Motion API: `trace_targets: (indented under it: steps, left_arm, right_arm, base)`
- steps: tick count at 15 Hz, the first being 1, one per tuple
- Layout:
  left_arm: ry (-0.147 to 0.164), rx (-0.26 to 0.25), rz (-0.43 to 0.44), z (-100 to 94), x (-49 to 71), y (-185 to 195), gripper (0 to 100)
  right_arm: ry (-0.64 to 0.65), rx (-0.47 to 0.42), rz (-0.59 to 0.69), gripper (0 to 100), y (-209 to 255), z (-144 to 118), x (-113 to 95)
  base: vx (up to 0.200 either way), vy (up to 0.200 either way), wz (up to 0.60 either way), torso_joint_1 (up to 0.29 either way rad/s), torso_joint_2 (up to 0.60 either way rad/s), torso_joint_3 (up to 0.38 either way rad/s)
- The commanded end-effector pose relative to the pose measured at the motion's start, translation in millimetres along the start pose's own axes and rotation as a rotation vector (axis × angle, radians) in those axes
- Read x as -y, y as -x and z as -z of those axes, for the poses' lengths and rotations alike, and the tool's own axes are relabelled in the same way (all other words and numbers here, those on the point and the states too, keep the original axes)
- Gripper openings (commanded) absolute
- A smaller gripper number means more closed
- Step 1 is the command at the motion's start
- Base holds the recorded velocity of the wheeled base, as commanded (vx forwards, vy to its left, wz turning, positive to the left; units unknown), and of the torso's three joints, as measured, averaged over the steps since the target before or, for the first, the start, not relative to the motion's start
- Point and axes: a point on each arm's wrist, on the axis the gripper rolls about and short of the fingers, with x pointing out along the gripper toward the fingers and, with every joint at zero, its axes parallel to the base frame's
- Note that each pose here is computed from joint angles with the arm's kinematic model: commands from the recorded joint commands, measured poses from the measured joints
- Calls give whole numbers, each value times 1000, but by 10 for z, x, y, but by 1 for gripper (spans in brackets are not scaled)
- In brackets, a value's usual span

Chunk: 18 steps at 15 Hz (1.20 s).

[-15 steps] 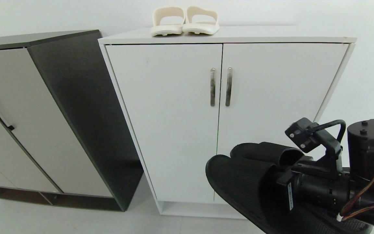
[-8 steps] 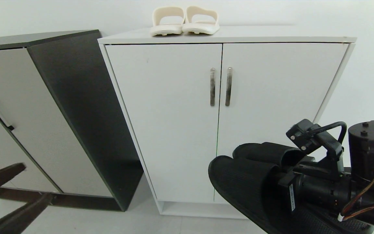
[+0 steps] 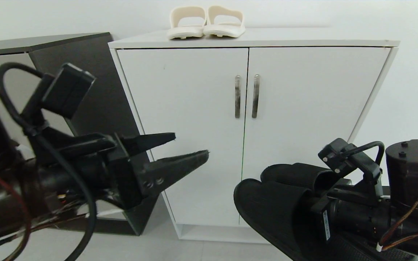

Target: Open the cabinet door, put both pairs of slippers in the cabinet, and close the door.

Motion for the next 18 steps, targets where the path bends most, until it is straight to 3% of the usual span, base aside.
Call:
trace_targets:
  steps: [1, 4, 7, 9, 11, 14, 16, 18]
  left_arm:
    - [15, -55, 22, 29, -50, -472, 100]
    - [47, -13, 68, -159, -5, -859, 100]
    - [42, 3, 98, -226, 25, -1185, 100]
    - [46, -10, 122, -216, 34, -1331, 100]
    - [88, -36, 164, -248, 19, -1445, 100]
    - [98, -39, 218, -341, -57, -1520, 100]
    - [100, -41, 210, -357, -93, -1569, 100]
    - [98, -25, 173, -376, -206, -1658, 100]
  right_arm:
    - [1, -14, -1, 0, -28, 24, -2]
    - [3, -23, 0, 0, -40, 44, -1]
    - [2, -20, -2, 0, -36, 41, -2]
    - [3, -21, -2, 0, -40, 43, -2]
    - [8, -27, -1, 0, -55, 52, -2]
    - [10, -29, -1, 0, -59, 55, -2]
    - [10, -29, -1, 0, -59, 55, -2]
    - [10, -29, -1, 0, -55, 57, -1]
  base:
    - [0, 0, 0, 0, 0, 0]
    - [0, 0, 0, 0, 0, 0]
    - [0, 0, 0, 0, 0, 0]
    - [0, 0, 0, 0, 0, 0]
    - [0, 0, 0, 0, 0, 0]
    - [0, 0, 0, 0, 0, 0]
    - [0, 0, 0, 0, 0, 0]
    - [0, 0, 0, 0, 0, 0]
